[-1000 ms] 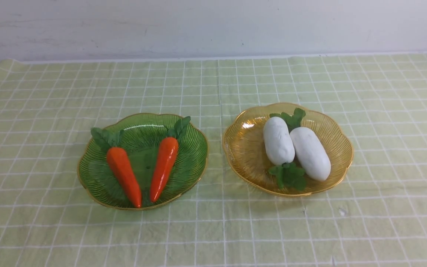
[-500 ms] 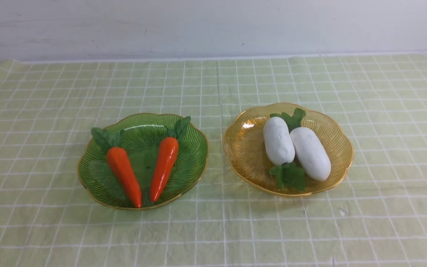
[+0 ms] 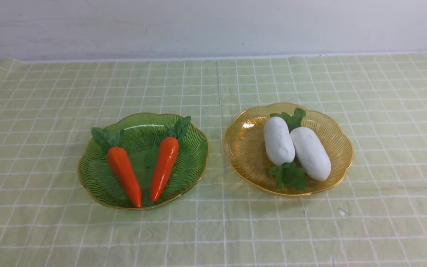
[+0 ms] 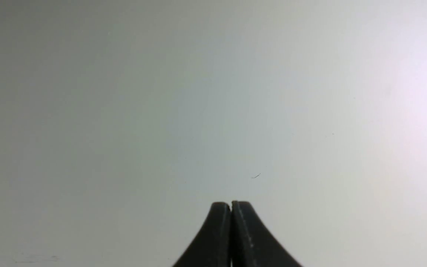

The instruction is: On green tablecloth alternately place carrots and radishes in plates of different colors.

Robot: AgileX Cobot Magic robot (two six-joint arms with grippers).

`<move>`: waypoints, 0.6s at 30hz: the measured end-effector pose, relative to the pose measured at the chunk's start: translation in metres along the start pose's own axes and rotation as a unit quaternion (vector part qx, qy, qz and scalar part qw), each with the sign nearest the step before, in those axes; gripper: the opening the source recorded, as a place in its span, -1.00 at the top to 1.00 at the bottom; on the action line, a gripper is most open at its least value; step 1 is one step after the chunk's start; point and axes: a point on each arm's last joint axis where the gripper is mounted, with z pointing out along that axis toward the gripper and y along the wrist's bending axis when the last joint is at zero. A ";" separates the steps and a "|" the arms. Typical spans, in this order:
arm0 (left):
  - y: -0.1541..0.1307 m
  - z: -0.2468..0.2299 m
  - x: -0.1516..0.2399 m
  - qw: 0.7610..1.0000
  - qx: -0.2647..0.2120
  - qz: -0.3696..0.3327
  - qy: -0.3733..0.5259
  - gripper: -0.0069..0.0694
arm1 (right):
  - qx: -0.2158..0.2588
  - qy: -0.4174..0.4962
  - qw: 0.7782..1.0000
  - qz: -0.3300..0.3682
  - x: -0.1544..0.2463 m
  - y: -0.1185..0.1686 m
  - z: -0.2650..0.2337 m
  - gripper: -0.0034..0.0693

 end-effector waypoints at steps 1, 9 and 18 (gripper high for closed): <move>0.000 0.000 0.001 1.000 0.001 0.002 0.005 0.84 | 0.000 0.000 1.000 0.000 0.000 0.000 0.000 0.95; -0.003 0.000 0.001 1.000 0.017 0.001 0.004 0.84 | 0.000 0.000 1.000 0.000 0.000 0.000 0.000 0.95; -0.004 0.000 0.001 1.000 0.019 -0.002 0.004 0.84 | 0.000 0.000 1.000 0.000 0.000 0.000 0.000 0.95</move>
